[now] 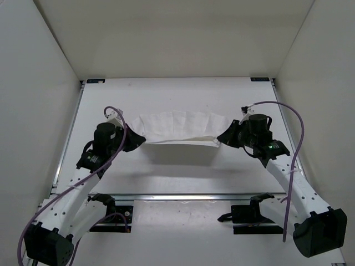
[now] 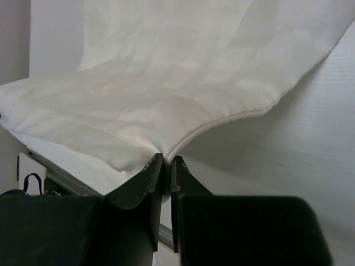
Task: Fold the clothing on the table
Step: Fold the skirt
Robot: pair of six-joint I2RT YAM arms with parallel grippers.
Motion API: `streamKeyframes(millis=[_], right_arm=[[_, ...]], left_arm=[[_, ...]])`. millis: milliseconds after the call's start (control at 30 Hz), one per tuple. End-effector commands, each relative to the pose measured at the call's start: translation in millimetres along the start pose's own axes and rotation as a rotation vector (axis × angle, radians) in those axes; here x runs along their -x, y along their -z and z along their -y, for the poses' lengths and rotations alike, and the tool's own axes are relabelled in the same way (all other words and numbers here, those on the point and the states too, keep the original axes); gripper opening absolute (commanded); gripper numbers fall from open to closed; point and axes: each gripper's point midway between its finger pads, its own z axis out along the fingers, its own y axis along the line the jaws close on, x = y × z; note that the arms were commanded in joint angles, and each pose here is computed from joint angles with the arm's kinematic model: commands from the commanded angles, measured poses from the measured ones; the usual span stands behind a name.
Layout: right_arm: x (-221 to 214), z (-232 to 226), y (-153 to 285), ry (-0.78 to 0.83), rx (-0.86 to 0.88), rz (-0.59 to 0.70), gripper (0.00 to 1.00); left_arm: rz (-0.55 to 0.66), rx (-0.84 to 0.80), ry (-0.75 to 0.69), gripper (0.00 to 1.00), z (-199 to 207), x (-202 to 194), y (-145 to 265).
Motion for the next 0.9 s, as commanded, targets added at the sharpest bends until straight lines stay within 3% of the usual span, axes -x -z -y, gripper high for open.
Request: streamKeyframes(millis=[0, 133, 267, 600, 867], right_arm=[[44.5, 0.6, 8.4, 0.070, -0.019, 0.136, 0.00], [78.9, -7.8, -1.5, 0.128, -0.044, 0.146, 0.00], [98.7, 1.2, -29.1, 0.110, -0.045, 0.105, 0.01], [105.6, 36.5, -87.9, 0.015, -0.101, -0.015, 0.00], [152.6, 47.9, -142.4, 0.040, -0.096, -0.061, 0.00]], left_arm=[[0.152, 0.086, -0.015, 0.00, -0.6, 50.0, 5.4], [0.156, 0.038, -0.017, 0.00, 21.7, 72.6, -9.9], [0.123, 0.074, 0.017, 0.00, 15.1, 84.8, -37.4], [0.012, 0.172, 0.126, 0.00, -28.4, 84.6, -109.7], [-0.031, 0.230, 0.168, 0.00, -53.1, 100.7, -157.9]])
